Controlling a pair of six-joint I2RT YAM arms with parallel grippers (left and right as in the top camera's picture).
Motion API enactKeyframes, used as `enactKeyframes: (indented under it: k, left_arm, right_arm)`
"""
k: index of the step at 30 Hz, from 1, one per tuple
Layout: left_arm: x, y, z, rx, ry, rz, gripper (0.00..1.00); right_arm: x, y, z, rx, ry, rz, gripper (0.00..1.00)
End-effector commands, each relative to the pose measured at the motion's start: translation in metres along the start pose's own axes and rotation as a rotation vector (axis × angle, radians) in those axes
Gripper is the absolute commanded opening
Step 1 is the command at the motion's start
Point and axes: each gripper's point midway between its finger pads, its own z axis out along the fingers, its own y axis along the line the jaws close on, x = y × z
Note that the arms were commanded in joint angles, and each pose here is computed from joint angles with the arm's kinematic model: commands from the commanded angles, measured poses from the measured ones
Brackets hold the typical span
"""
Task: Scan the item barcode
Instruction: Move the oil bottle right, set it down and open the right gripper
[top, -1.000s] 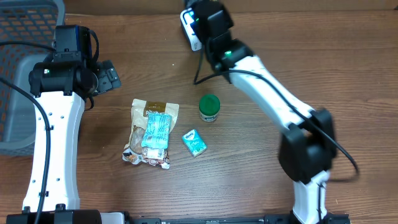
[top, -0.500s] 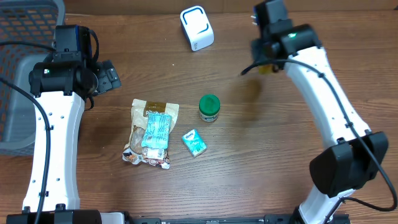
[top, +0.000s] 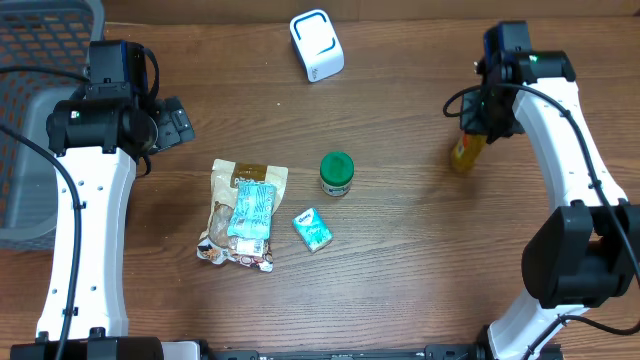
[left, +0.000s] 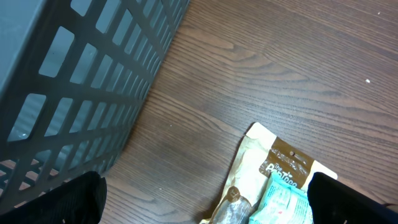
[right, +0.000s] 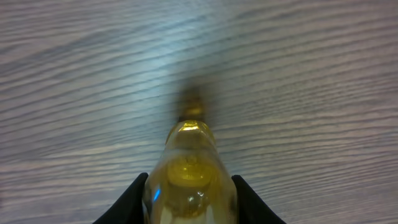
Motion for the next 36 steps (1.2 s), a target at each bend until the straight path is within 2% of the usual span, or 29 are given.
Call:
enactKeyframes:
  k: [1, 5, 9, 10, 12, 13, 15, 20, 22, 28, 33, 36]
  left_arm:
    - [-0.004, 0.003, -0.004, -0.009, -0.018, 0.007, 1.00]
    - [-0.004, 0.003, -0.004, -0.009, -0.018, 0.007, 1.00]
    - [-0.004, 0.003, -0.004, -0.009, -0.018, 0.007, 1.00]
    - [-0.004, 0.003, -0.004, -0.009, -0.018, 0.007, 0.99]
    - [-0.004, 0.003, -0.004, -0.009, -0.018, 0.007, 1.00]
    - [-0.004, 0.003, -0.004, -0.009, -0.018, 0.007, 0.99]
    - [-0.004, 0.003, -0.004, -0.009, -0.018, 0.007, 0.99]
    - [-0.004, 0.003, -0.004, -0.009, -0.018, 0.007, 1.00]
    - [-0.004, 0.003, -0.004, -0.009, -0.018, 0.007, 1.00]
    - [-0.004, 0.003, -0.004, -0.009, -0.018, 0.007, 0.99]
    - [-0.004, 0.003, -0.004, -0.009, -0.018, 0.007, 0.99]
    - [-0.004, 0.003, -0.004, -0.009, -0.018, 0.007, 1.00]
  right_arm:
    - [0.001, -0.009, 0.006, -0.006, -0.003, 0.035, 0.05]
    - [0.006, -0.013, 0.011, -0.001, 0.014, 0.044, 0.06]
    - [0.007, -0.013, 0.011, -0.001, 0.015, 0.043, 0.11]
    - [0.007, -0.013, 0.011, -0.001, 0.015, 0.043, 0.15]
    - [0.007, -0.013, 0.011, -0.001, 0.018, 0.043, 0.35]
    - [0.009, -0.014, 0.011, 0.000, 0.024, 0.043, 0.42]
    - [0.011, -0.014, 0.011, 0.001, 0.031, 0.042, 0.51]
    - [0.014, -0.014, 0.011, 0.003, 0.044, 0.041, 0.59]
    - [0.014, -0.014, 0.011, 0.003, 0.044, 0.041, 0.67]
    - [0.002, -0.013, 0.011, -0.002, -0.002, 0.043, 0.69]
    - [-0.027, -0.010, 0.009, -0.018, -0.119, 0.050, 0.81]
    - [-0.044, -0.008, 0.007, -0.028, -0.192, 0.057, 0.81]
